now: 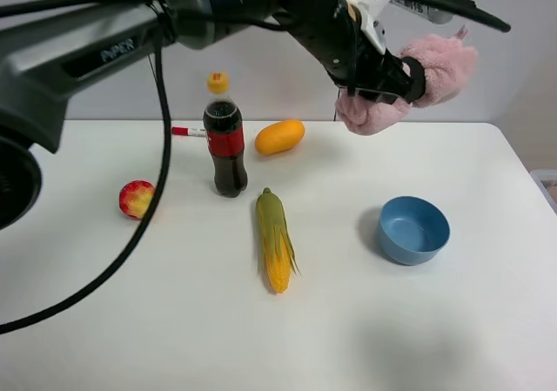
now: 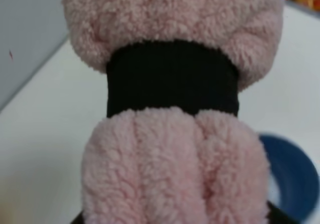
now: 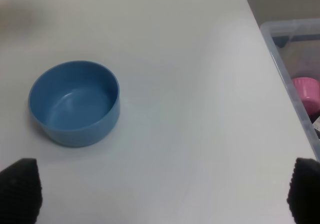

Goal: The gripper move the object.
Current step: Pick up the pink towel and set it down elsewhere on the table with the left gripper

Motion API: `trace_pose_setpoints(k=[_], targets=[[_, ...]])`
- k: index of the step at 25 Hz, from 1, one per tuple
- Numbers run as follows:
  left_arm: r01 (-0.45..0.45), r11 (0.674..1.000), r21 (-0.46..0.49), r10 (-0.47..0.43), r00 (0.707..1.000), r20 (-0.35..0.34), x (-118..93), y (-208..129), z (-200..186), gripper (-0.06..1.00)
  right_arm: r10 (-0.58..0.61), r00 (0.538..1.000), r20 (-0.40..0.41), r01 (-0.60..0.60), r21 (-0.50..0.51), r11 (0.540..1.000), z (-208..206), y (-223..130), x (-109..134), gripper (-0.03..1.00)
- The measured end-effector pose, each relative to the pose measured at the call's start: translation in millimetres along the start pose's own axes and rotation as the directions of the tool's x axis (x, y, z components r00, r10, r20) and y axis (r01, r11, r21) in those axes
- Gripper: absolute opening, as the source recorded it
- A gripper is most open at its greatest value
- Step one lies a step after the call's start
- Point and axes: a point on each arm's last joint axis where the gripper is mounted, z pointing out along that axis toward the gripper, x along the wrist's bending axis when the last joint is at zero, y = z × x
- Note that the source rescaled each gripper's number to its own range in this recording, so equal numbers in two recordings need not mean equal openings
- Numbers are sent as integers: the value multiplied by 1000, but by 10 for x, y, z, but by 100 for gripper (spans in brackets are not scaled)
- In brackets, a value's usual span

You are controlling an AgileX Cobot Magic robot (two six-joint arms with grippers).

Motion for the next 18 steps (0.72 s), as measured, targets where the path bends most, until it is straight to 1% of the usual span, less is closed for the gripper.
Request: trace_pose_setpoints(k=[2, 4, 7, 11, 13, 15, 18], targets=[[-11, 996, 85, 9, 1000, 19, -36, -24, -181, 0, 0, 1000, 0, 0, 0, 1000, 0, 0, 0, 100], [-19, 992, 128, 15, 999, 29, -61, -24, -333, 0, 0, 1000, 0, 0, 0, 1000, 0, 0, 0, 100], [-28, 986, 167, 21, 999, 42, -94, -14, -539, 0, 0, 1000, 0, 0, 0, 1000, 0, 0, 0, 100], [-15, 976, 215, 5, 999, 49, -136, -24, -807, 0, 0, 1000, 0, 0, 0, 1000, 0, 0, 0, 100], [-10, 975, 221, 5, 1000, 23, -133, -44, -936, 0, 0, 1000, 0, 0, 0, 1000, 0, 0, 0, 100], [-5, 971, 241, 11, 1000, -21, -112, -109, -1042, 0, 0, 1000, 0, 0, 0, 1000, 0, 0, 0, 100], [-8, 955, 298, 30, 997, -71, -96, -296, -1196, 0, 0, 1000, 0, 0, 0, 1000, 0, 0, 0, 100]])
